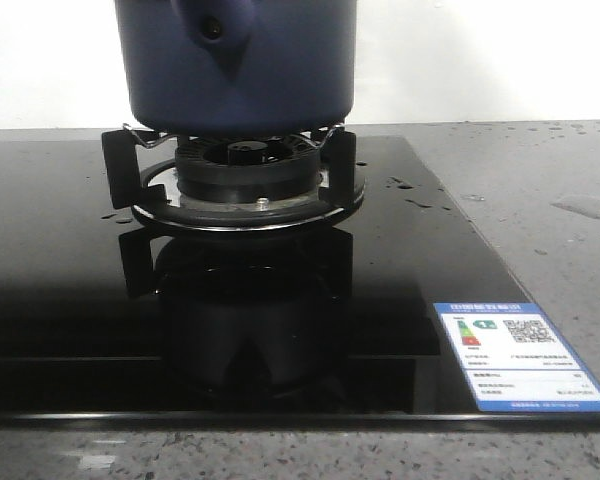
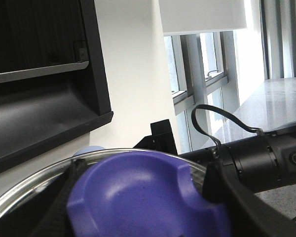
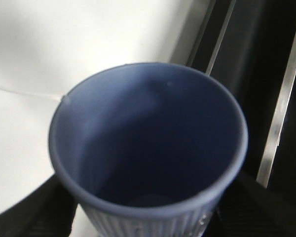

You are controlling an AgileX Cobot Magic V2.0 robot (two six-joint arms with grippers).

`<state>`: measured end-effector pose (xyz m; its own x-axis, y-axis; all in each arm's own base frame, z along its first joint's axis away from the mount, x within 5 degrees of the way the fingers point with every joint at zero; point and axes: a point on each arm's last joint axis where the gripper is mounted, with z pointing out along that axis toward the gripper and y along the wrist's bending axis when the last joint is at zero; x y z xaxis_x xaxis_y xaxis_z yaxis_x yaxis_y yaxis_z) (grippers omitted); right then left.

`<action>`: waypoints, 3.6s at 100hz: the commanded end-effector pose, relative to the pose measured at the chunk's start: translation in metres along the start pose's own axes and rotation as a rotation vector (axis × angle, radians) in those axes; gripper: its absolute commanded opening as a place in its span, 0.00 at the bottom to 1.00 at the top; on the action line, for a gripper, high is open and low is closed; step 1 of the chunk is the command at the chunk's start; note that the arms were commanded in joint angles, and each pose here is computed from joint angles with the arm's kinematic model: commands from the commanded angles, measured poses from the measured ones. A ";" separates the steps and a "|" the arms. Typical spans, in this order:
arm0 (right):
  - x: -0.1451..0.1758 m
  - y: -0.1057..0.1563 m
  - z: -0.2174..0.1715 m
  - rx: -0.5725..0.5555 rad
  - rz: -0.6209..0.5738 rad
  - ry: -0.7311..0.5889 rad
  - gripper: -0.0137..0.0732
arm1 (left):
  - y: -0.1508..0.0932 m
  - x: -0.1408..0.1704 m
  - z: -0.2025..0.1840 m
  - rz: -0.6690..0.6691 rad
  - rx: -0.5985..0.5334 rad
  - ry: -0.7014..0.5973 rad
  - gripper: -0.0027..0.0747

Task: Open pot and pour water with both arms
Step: 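Tilt the cup with the right gripper to pour water into the saucepan, then lower the cup with the right gripper back onto the counter, then lower the lid onto the saucepan with the left gripper and release both grippers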

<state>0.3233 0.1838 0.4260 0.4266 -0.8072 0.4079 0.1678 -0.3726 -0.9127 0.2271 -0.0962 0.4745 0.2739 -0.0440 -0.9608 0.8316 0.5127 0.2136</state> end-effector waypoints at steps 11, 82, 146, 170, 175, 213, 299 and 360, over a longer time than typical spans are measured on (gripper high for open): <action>0.016 -0.020 -0.017 0.017 0.368 0.072 0.43 | -0.007 -0.027 -0.006 -0.002 -0.001 -0.108 0.39; 0.059 0.049 -0.130 0.029 1.539 0.276 0.43 | -0.006 0.013 0.029 -0.082 0.103 -0.017 0.39; 0.001 0.196 -0.182 0.096 1.785 0.439 0.43 | 0.007 0.068 0.063 -0.222 0.156 0.063 0.39; 0.002 0.197 -0.181 0.114 1.812 0.452 0.47 | 0.007 0.068 0.063 -0.224 0.153 0.062 0.39; 0.002 0.198 -0.181 0.128 1.841 0.459 0.56 | 0.007 0.068 0.063 -0.224 0.153 0.062 0.39; 0.009 0.184 -0.194 0.255 1.915 0.460 0.91 | 0.008 0.068 0.063 -0.223 0.150 0.063 0.39; 0.000 0.134 -0.263 0.390 1.930 0.266 0.91 | 0.024 0.137 0.088 -0.320 0.127 0.181 0.39; 0.000 0.137 -0.260 0.370 1.934 0.277 0.91 | 0.025 0.121 0.086 -0.333 0.103 0.121 0.86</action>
<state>0.1135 0.0165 0.2935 0.0364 -0.0064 -0.9993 -0.1340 0.9909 -0.0112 0.3376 -0.1650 0.3359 -0.1405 0.0404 -0.9893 0.8985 0.4249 -0.1103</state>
